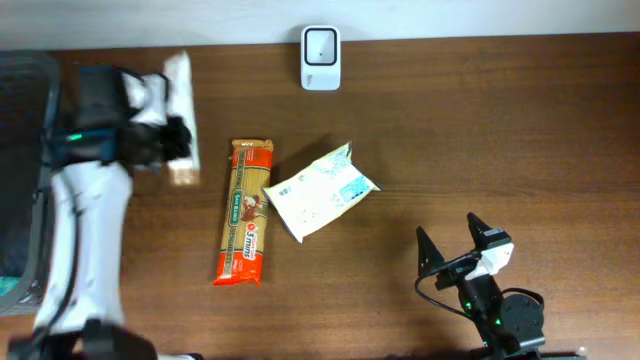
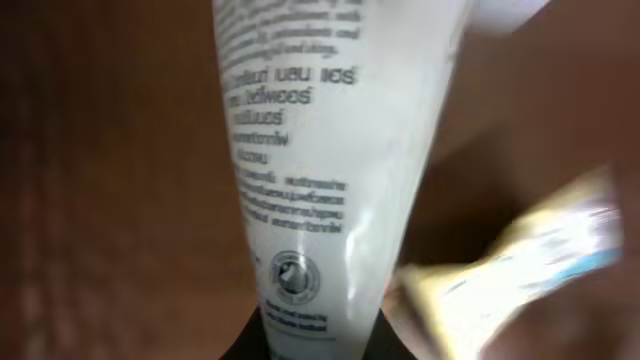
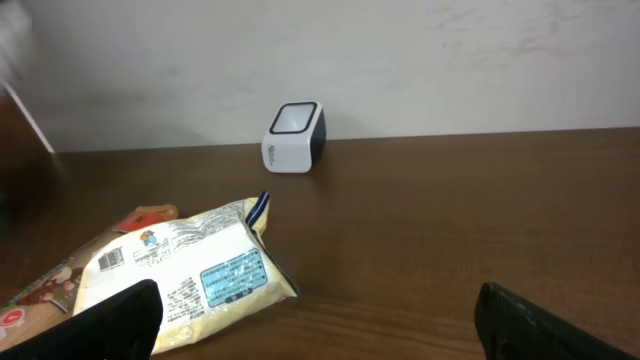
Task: Scan the item barcode
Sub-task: 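Grasp the white tube from the basket and lay it beside the pasta, then take the small green packet from the basket and drop it right of items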
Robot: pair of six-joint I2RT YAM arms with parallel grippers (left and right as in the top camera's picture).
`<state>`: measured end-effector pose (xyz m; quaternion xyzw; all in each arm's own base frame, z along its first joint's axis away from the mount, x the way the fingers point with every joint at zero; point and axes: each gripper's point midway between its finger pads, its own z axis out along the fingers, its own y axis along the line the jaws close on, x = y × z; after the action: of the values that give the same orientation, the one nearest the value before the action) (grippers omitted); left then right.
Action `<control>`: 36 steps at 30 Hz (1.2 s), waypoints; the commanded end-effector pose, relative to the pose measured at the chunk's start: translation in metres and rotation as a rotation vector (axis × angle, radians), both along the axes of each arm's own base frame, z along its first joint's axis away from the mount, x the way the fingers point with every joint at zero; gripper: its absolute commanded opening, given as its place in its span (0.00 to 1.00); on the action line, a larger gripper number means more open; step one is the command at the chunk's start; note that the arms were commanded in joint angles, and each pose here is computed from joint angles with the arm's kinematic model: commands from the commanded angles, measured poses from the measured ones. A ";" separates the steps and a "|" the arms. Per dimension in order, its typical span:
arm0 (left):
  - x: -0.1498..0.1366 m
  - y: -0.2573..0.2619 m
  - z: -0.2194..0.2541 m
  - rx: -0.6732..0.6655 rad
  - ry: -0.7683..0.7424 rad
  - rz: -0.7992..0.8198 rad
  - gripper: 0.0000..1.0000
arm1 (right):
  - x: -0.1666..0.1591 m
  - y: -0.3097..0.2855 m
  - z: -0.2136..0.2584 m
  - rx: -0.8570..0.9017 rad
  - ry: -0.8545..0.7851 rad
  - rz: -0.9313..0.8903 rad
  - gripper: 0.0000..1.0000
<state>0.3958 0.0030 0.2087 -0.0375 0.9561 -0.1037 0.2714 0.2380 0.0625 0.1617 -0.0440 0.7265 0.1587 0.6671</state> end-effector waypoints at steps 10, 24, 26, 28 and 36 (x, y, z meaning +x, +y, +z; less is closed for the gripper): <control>-0.029 -0.053 -0.196 0.088 0.523 -0.148 0.00 | 0.000 0.001 -0.002 0.007 0.004 0.004 0.99; 0.047 -0.064 0.022 0.013 0.068 -0.139 0.99 | 0.000 0.001 -0.002 0.007 0.005 0.004 0.99; 0.050 -0.015 0.112 0.122 -0.173 0.001 0.99 | 0.000 0.001 -0.002 0.007 0.004 0.004 0.99; 0.031 0.040 0.161 0.175 -0.286 0.170 0.99 | 0.000 0.001 -0.002 0.007 0.004 0.004 0.99; -0.077 0.266 0.085 0.236 0.004 1.001 0.99 | 0.000 0.001 -0.002 0.007 0.004 0.004 0.99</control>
<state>0.3430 0.2192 0.3562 -0.3885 0.8328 0.1270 0.3732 0.2380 0.0625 0.1617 -0.0438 0.7266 0.1588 0.6671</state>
